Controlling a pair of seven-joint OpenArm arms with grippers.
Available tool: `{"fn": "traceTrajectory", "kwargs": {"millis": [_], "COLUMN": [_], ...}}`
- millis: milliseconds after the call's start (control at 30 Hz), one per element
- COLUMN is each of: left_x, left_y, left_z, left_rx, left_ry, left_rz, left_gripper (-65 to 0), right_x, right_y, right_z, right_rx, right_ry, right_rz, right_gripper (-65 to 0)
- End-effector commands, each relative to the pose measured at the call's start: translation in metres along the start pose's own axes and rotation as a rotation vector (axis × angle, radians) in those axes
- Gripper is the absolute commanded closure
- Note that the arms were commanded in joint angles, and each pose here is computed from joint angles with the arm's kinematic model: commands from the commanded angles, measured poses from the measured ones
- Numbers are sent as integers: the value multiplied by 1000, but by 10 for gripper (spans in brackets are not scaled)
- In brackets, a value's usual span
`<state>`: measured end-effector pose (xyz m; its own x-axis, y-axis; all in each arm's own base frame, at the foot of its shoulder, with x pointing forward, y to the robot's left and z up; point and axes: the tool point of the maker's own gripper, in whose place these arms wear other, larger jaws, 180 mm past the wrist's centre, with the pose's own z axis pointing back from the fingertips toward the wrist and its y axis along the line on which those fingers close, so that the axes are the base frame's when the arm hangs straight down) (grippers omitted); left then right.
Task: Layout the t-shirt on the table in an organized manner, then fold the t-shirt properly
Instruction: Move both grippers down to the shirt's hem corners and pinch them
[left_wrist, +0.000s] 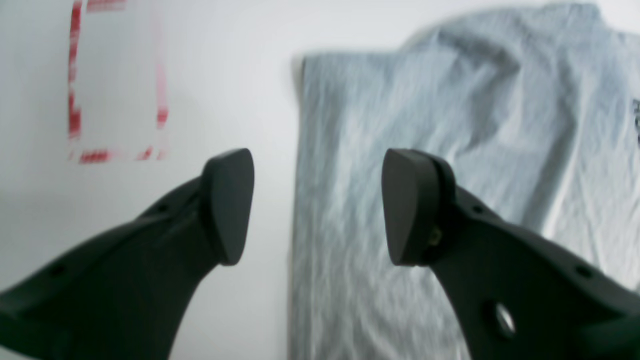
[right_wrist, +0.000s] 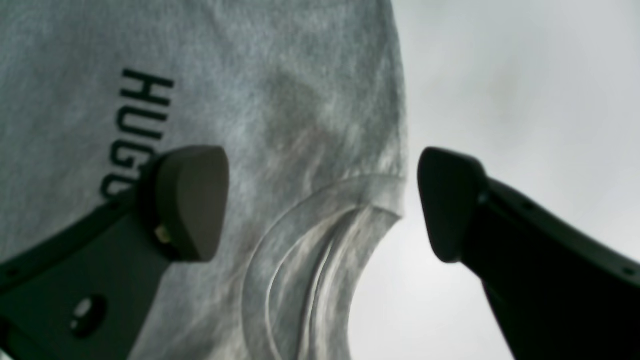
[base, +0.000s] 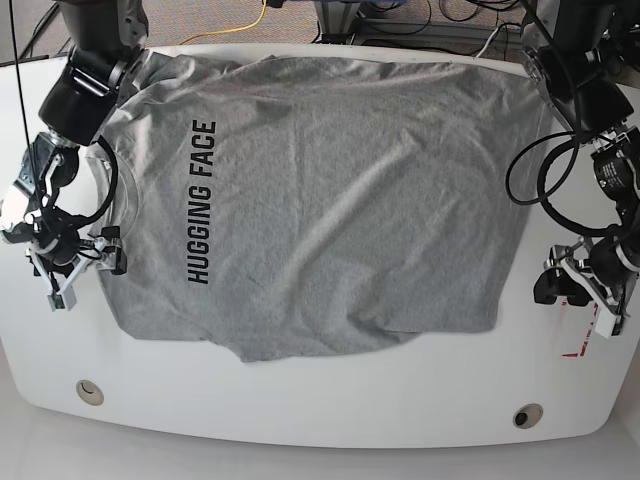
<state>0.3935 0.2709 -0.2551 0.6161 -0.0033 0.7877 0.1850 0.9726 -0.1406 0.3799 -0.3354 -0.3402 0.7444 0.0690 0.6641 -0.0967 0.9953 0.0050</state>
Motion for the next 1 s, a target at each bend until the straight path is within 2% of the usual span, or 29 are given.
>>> {"fn": "traceTrajectory", "kwargs": {"millis": [0, 200, 367, 633, 867, 967], "left_x": [23, 12, -1, -12, -23, -22], "left_y": [-1, -19, -22, -23, -25, -25], "left_z": [-8, -42, -63, -72, -73, -73], "left_rx": [8, -50, -86, -100, -105, -105], "left_ry": [-76, -66, -56, -31, -14, -15], "left_rz": [-35, -55, -11, 6, 12, 12], "left_gripper": [-385, -385, -385, -385, -385, -385], "right_x": [30, 38, 39, 17, 14, 19], "right_y": [-13, -17, -27, -37, -40, -30], "right_z": [-5, -33, -50, -65, -61, -65], "right_rx": [-16, -2, 8, 40, 23, 34], "right_ry": [-72, -113, -160, -196, -205, -216], "right_rz": [-7, -50, -100, -234, -207, -192], "right_gripper": [-566, -569, -568, -564, -564, -564]}}
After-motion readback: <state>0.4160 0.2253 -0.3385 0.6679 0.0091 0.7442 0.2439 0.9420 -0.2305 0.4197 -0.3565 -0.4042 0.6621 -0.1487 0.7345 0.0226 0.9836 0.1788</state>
